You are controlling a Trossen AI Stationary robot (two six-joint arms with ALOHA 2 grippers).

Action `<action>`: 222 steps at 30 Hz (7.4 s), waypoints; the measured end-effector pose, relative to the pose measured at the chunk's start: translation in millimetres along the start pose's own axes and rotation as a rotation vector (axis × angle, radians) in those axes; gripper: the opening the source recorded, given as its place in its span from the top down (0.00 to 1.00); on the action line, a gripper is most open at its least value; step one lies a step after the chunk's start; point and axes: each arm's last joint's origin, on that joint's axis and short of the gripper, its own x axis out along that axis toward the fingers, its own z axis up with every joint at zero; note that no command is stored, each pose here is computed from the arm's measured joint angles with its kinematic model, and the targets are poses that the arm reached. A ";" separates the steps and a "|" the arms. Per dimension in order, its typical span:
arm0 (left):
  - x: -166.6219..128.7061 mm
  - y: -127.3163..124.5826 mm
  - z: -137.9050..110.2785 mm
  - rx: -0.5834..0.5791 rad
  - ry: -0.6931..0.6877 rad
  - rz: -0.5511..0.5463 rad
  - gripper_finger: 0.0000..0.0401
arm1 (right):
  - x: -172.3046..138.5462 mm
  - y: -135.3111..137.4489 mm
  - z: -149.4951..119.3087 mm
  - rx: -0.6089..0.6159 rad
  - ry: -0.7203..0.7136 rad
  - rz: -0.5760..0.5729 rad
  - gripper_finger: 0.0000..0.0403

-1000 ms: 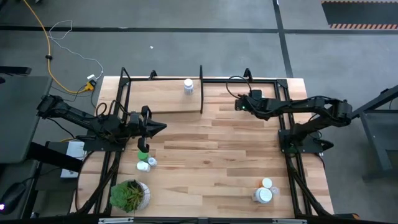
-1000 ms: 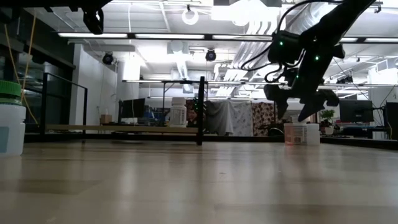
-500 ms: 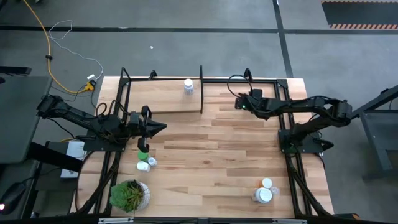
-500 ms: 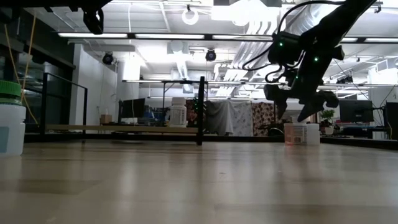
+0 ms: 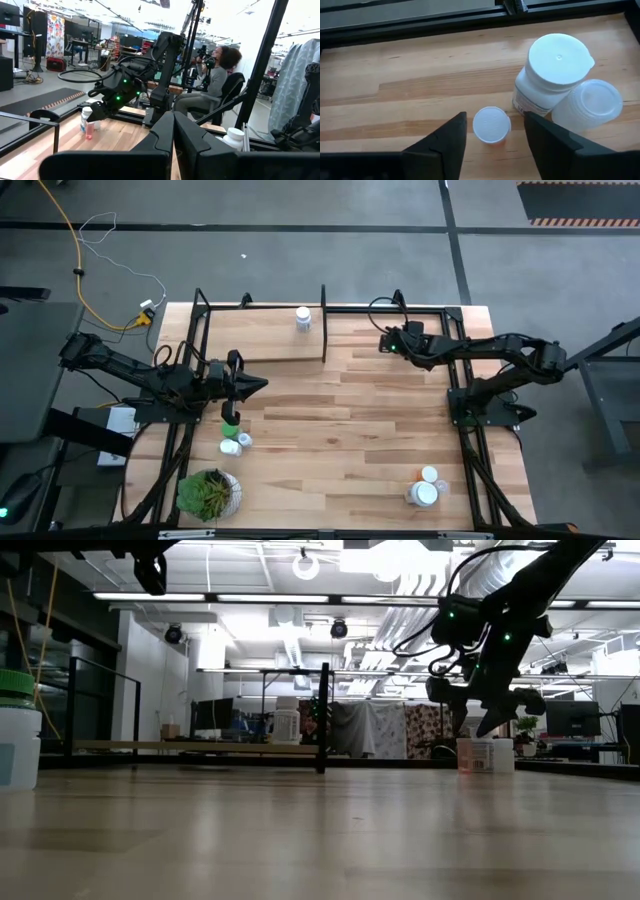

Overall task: Pick and place medicine bottles onto shelf by color
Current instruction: Put the pink pill bottle on the shelf

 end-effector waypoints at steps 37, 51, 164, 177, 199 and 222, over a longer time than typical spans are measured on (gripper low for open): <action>0.1 0.0 0.1 0.016 0.000 0.000 1.00 | 27.1 5.5 -9.3 -0.007 -0.005 -0.053 0.64; 0.1 0.0 0.1 0.016 0.000 0.000 1.00 | 24.0 6.6 -8.2 -0.047 0.006 -0.028 0.70; -11.7 -9.2 11.9 -0.002 -0.069 -0.123 1.00 | -15.0 271.2 1.9 -0.992 -0.081 0.492 0.71; -11.7 -9.1 11.0 0.000 -0.062 -0.122 1.00 | -27.5 266.0 13.7 -0.927 -0.093 0.457 0.71; -11.8 -8.2 12.3 -0.008 -0.075 -0.094 1.00 | 0.7 279.1 -3.7 -0.666 -0.096 0.461 0.71; -11.8 -8.2 12.2 -0.023 -0.073 -0.094 1.00 | 26.9 270.7 -1.8 -0.597 -0.012 0.395 0.71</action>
